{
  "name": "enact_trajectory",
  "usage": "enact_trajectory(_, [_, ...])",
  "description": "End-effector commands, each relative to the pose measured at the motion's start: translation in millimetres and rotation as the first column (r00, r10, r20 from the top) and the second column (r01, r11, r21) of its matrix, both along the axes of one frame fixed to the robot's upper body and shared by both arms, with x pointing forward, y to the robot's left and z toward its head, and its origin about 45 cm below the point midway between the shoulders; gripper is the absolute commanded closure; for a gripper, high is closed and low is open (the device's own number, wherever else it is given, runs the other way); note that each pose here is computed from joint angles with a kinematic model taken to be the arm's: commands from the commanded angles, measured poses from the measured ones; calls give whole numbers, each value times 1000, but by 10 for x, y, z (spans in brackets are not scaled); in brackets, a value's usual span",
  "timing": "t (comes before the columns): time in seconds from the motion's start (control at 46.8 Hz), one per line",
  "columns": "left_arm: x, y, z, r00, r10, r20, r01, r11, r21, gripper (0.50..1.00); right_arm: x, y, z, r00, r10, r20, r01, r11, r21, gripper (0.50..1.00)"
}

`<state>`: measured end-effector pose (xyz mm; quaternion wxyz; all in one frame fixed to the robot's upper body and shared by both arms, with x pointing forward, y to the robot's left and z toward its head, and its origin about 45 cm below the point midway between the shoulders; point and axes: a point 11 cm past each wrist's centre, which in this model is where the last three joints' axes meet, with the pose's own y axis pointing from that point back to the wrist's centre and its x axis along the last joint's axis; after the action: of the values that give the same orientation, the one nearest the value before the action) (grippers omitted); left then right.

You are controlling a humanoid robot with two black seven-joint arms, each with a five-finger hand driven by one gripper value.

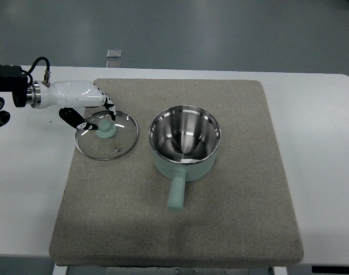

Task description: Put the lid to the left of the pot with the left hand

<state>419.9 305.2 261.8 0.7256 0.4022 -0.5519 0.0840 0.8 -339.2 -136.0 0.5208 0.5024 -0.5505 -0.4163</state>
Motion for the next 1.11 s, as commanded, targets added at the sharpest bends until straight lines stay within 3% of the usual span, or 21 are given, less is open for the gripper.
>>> enact_trajectory(0.0, [0, 0, -1, 1000, 0, 0, 0, 1000, 0, 733, 0, 4, 0, 1000, 0, 0, 0, 1000, 1, 576])
enact_trajectory(0.342, [78, -13, 150, 999, 41, 15, -40, 996, -80, 727, 0, -1, 0, 1000, 0, 0, 0, 1000, 0, 577])
enact_trajectory(0.427, [172, 69, 280, 994, 107, 29, -102, 983, -154, 626, 0, -1, 0, 1000, 0, 0, 0, 1000, 0, 576])
enact_trajectory(0.662, [387, 160, 418, 974, 227, 19, -212, 934, -287, 621, 0, -1, 0, 1000, 1, 0, -1, 1000, 0, 576])
enact_trajectory(0.812, [650, 199, 388, 933, 360, -25, -337, 843, -420, 607, 0, 4, 0, 1000, 0, 0, 0, 1000, 1, 579])
enact_trajectory(0.854, [725, 208, 367, 916, 398, -41, -372, 811, -452, 560, 0, -1, 0, 1000, 1, 0, -1, 1000, 0, 577])
enact_trajectory(0.897, [794, 216, 350, 899, 434, -55, -405, 776, -483, 546, 0, -1, 0, 1000, 0, 0, 0, 1000, 0, 579])
enact_trajectory(1.089, [976, 92, 282, 848, 520, -104, -474, 653, -591, 544, 0, -1, 0, 1000, 1, 0, -1, 1000, 0, 576])
